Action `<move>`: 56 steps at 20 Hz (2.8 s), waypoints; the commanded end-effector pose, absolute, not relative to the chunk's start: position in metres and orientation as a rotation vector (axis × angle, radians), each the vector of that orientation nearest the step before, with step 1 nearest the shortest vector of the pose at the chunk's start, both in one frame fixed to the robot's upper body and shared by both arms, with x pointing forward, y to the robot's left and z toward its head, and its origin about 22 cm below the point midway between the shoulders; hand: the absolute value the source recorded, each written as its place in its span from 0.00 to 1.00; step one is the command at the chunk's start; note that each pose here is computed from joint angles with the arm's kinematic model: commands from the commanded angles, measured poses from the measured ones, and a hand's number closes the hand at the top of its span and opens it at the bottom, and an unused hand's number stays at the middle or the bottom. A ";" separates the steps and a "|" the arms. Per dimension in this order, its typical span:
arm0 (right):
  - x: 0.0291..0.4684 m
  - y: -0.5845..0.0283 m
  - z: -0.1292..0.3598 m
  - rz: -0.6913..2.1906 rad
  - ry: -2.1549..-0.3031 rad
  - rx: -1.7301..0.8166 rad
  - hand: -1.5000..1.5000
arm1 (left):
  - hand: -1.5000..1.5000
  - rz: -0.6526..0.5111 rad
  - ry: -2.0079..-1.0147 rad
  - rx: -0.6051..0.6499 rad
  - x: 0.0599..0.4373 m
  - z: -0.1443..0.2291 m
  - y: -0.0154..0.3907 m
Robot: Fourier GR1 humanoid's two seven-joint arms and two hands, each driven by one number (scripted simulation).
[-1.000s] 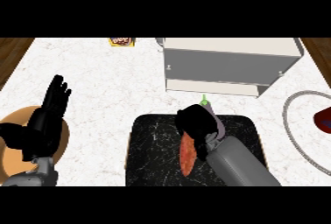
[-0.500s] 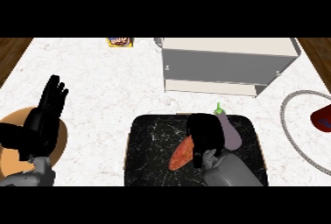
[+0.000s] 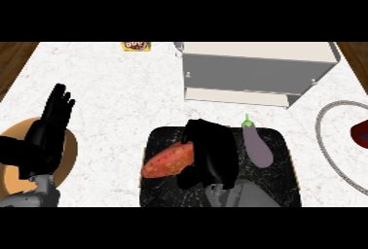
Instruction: Pick the sweet potato from the tray and place it in the tiered shelf
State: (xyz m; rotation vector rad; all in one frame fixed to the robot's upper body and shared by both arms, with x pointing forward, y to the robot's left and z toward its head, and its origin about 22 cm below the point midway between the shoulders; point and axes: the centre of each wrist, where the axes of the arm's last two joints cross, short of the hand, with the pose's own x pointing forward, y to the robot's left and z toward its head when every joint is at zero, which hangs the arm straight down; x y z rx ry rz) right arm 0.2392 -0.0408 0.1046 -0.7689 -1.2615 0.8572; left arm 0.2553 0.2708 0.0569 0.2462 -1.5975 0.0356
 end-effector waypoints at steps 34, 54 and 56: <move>0.358 -0.125 0.173 0.201 -1.445 -1.089 1.00 | 0.50 0.025 -1.593 0.256 0.263 0.057 0.277; 0.420 -0.160 0.124 0.089 -1.423 -0.938 0.00 | 0.50 0.026 -1.625 0.232 0.253 0.062 0.265; 0.416 -0.165 0.133 0.085 -1.461 -0.903 0.00 | 0.50 0.046 -1.621 0.243 0.267 0.067 0.263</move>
